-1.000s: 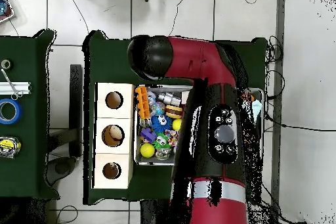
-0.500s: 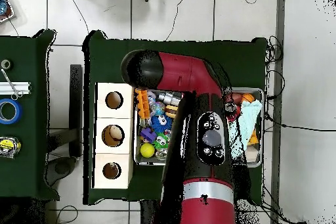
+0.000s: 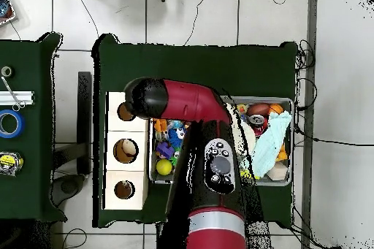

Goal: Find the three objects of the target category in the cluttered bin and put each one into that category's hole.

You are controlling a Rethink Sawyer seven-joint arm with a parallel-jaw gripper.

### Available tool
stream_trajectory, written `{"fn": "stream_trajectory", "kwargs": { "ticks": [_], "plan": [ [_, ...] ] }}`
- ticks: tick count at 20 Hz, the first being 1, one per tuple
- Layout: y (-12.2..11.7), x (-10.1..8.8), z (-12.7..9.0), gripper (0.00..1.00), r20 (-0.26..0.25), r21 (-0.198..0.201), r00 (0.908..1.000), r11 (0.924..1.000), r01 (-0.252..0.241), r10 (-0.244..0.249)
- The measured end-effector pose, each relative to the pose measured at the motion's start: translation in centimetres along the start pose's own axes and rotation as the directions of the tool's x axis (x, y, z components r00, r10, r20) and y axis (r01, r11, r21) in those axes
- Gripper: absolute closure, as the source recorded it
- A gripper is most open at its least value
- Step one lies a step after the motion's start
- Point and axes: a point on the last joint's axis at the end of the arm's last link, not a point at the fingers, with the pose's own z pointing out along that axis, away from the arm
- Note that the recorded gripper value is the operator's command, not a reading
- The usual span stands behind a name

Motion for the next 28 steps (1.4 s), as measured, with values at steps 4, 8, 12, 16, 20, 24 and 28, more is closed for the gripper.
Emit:
{"fn": "stream_trajectory", "kwargs": {
  "ticks": [4,8,12,16,20,24,28],
  "plan": [
    [1.2,2.9,0.5,0.00,-0.016,-0.007,0.9998,0.9999,0.010,-0.010],
    [2.5,5.6,1.5,0.00,-0.018,-0.016,0.9996,0.9997,0.021,-0.021],
    [3.1,6.2,2.2,0.00,0.033,-0.027,0.9992,0.9994,0.023,-0.022],
    [2.9,5.7,2.5,0.00,0.076,-0.039,0.9970,0.9991,0.016,-0.013],
    [1.2,5.1,2.3,0.00,0.070,-0.037,0.9974,0.9992,-0.013,0.015],
    [-1.1,4.1,1.6,0.00,0.056,-0.029,0.9970,0.9982,-0.052,0.054],
    [-3.3,2.8,-0.2,0.00,0.013,-0.018,0.9954,0.9953,-0.095,0.095]
  ]
}}
